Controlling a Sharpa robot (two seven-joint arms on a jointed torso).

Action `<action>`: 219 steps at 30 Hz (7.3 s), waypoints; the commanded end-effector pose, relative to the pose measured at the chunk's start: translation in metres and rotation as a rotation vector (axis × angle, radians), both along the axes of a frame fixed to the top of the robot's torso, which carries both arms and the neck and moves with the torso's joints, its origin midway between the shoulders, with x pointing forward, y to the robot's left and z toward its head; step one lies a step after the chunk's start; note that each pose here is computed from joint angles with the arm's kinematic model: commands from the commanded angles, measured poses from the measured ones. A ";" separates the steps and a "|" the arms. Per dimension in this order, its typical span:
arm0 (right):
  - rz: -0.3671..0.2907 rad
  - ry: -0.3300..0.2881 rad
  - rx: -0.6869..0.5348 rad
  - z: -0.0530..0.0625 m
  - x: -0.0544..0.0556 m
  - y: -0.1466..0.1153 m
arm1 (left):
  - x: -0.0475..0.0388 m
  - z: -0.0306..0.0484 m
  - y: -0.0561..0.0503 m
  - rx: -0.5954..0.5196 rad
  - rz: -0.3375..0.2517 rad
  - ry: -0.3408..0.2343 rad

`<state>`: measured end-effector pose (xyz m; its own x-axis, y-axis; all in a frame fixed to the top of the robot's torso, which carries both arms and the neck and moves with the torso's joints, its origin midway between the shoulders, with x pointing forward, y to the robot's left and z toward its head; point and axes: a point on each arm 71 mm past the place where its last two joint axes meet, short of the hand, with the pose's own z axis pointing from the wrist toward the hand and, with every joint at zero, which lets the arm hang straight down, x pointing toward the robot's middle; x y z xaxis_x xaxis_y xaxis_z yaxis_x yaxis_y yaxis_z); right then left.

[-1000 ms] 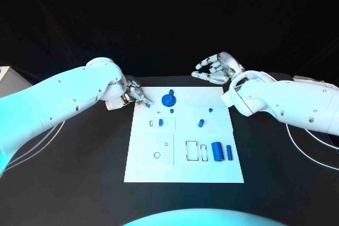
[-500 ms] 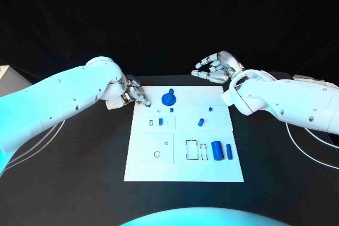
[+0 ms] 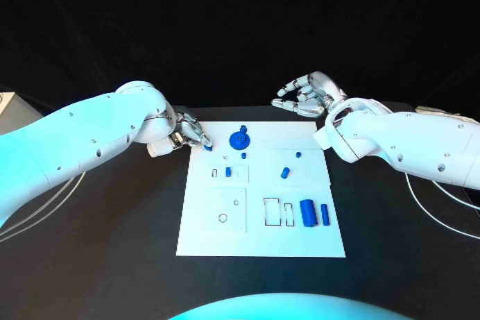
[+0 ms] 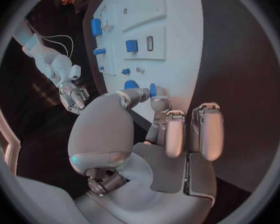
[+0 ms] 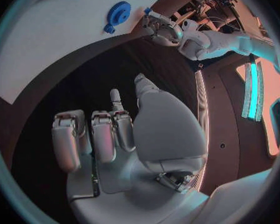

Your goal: Assemble the parts on the task board

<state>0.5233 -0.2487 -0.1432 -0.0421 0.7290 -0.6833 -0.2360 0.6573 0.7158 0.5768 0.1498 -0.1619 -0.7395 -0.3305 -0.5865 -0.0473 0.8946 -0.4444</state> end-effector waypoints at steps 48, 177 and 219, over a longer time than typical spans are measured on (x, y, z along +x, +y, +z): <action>0.016 0.022 -0.017 -0.004 -0.001 -0.004 | -0.0719 -0.0283 -0.017 0.064 -0.078 -0.139; 0.022 0.026 -0.019 -0.005 -0.001 -0.003 | -0.0729 -0.0414 -0.037 0.154 -0.185 -0.102; 0.020 0.025 -0.019 -0.005 -0.001 -0.003 | -0.0714 -0.0407 -0.036 0.151 -0.172 -0.116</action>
